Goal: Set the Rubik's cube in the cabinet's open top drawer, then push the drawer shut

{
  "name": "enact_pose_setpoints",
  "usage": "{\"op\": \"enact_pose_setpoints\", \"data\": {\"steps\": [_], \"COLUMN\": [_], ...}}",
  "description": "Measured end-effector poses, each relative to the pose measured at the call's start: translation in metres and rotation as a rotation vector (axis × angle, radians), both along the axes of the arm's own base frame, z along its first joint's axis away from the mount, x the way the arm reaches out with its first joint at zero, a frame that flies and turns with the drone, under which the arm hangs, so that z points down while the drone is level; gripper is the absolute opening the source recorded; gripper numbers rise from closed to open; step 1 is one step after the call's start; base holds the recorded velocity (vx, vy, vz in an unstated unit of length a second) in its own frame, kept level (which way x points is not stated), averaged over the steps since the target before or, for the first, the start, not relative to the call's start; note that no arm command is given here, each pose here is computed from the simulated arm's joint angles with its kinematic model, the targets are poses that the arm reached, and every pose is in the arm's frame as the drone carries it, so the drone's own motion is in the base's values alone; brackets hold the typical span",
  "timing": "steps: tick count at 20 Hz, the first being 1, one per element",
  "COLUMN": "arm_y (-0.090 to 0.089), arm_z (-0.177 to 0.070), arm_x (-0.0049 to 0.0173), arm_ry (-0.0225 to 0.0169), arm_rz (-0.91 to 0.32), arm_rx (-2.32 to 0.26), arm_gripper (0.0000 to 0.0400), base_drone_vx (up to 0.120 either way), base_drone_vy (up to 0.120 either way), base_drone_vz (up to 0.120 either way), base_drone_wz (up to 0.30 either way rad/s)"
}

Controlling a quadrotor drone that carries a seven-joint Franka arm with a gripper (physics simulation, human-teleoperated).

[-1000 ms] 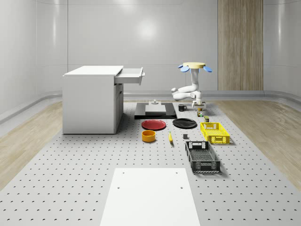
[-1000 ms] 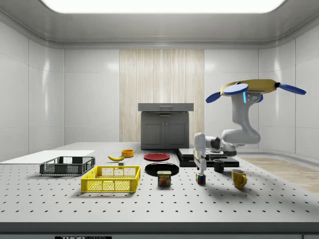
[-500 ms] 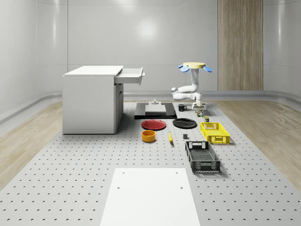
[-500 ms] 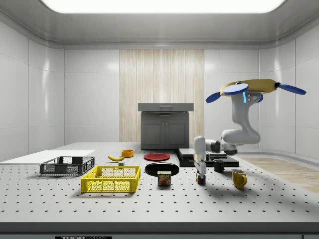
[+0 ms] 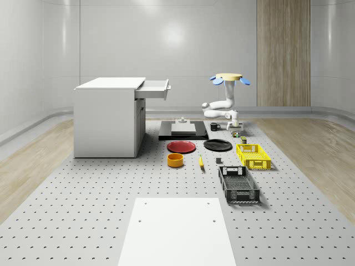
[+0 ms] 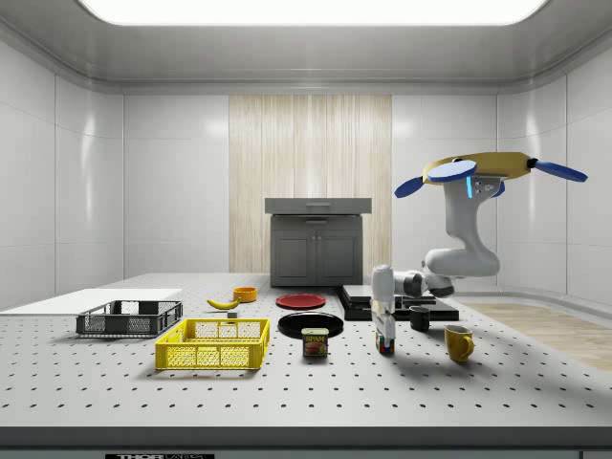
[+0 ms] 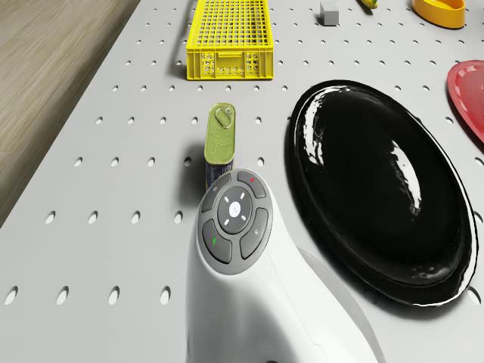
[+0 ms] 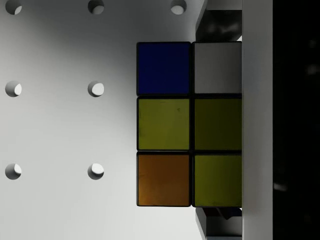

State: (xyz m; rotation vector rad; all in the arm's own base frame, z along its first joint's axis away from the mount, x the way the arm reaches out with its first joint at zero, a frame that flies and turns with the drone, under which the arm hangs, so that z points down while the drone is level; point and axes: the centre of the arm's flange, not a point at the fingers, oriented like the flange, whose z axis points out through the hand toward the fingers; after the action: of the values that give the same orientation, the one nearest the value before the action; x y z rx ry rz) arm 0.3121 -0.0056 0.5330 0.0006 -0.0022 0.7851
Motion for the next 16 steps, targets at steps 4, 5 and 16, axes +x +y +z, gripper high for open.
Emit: {"op": "enact_pose_setpoints", "data": {"steps": [4, 5, 16], "arm_y": [0.000, 0.000, 0.000], "arm_z": [0.006, 0.007, 0.011], "arm_x": [0.0027, 0.0031, 0.0046], "arm_ry": [0.0000, 0.0000, -0.0001], "arm_rz": [0.000, 0.000, 0.000], "arm_rx": [0.000, 0.000, 0.000], "arm_gripper": [0.0400, 0.0400, 0.0339], "base_drone_vx": [0.000, 0.000, 0.000], "base_drone_vy": [0.000, 0.000, 0.000], "base_drone_vz": [0.000, 0.000, 0.000], "base_drone_wz": [0.000, 0.000, 0.000]}}
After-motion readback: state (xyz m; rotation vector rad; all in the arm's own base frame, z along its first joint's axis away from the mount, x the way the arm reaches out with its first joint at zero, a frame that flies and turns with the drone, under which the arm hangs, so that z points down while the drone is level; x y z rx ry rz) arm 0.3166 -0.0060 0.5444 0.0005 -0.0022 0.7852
